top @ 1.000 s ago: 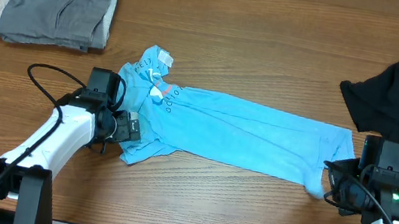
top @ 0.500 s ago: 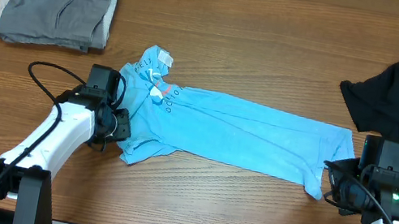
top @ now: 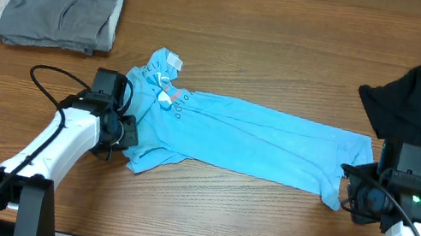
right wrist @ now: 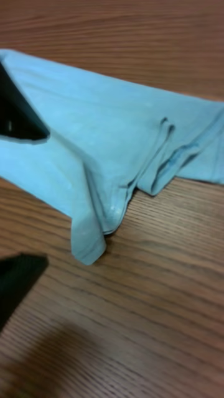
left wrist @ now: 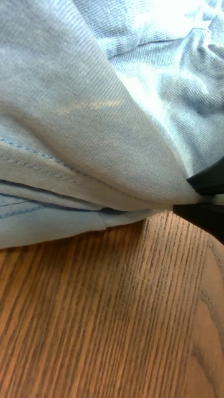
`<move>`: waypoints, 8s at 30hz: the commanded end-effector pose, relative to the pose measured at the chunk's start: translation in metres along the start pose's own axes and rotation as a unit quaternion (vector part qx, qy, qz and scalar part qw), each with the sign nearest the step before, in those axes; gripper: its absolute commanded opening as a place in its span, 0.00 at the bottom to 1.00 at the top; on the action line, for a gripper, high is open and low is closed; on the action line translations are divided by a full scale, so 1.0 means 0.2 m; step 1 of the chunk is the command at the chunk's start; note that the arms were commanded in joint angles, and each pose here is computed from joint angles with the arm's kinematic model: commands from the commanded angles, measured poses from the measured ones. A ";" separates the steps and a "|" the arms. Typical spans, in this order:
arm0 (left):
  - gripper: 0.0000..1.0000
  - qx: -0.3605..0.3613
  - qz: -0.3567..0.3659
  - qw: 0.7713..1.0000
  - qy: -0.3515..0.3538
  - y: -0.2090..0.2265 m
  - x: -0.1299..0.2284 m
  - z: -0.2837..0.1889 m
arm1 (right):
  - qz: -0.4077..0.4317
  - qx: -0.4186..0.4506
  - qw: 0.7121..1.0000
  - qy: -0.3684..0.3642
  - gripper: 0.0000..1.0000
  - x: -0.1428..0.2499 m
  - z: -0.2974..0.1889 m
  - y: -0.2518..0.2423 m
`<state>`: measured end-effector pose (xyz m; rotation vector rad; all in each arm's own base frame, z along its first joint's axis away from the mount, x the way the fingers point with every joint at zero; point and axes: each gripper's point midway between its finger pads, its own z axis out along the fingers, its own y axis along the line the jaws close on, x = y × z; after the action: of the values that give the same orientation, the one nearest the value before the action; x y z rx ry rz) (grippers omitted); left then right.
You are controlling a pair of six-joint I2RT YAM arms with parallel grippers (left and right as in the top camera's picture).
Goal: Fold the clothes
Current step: 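Hold both ends and pull the T-shirt taut between the grippers, then lift the T-shirt with both grippers and lay it flat forward, then release the T-shirt and move the left gripper to its lower-left hem, then grasp the lower hem corners with the left and right grippers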
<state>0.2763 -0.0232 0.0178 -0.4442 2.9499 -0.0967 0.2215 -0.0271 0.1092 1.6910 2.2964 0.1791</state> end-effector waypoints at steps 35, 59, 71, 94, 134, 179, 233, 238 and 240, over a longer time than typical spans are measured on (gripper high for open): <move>0.04 -0.005 -0.003 1.000 0.018 0.01 0.03 -0.02 | -0.001 0.113 0.991 0.075 0.69 0.14 0.50 -0.18; 0.04 -0.016 -0.003 1.000 0.009 0.04 0.03 -0.07 | 0.013 0.096 0.995 0.034 0.20 0.07 0.36 -0.15; 0.04 -0.008 0.000 1.000 -0.030 0.07 0.13 -0.44 | -0.005 0.044 0.999 0.009 0.08 0.02 0.00 -0.09; 0.04 0.129 0.011 0.961 -0.246 0.00 0.29 -1.68 | -0.089 -0.113 0.988 -0.061 0.04 -0.05 -1.00 0.00; 0.04 0.100 0.006 0.944 -0.313 -0.47 -1.19 -1.47 | -0.209 -0.250 0.942 -0.082 0.04 -0.43 -0.89 1.27; 1.00 0.007 0.019 1.000 0.006 -0.20 -0.28 -1.16 | -0.173 0.049 0.984 0.008 1.00 -0.33 -0.57 0.63; 0.57 0.028 0.103 0.990 0.097 -0.32 0.55 0.04 | -0.177 0.115 0.977 0.007 1.00 -0.27 -0.03 0.37; 0.42 0.029 0.105 0.990 0.095 -0.32 0.54 0.04 | -0.176 0.113 0.978 0.005 1.00 -0.27 -0.03 0.38; 0.41 0.028 0.105 0.990 0.095 -0.32 0.54 0.04 | -0.175 0.111 0.978 0.003 1.00 -0.27 -0.03 0.38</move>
<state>0.1962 -0.1181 0.0024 -0.1585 3.1411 -0.2347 0.3034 -0.0514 0.1430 1.3373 2.6748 -0.1353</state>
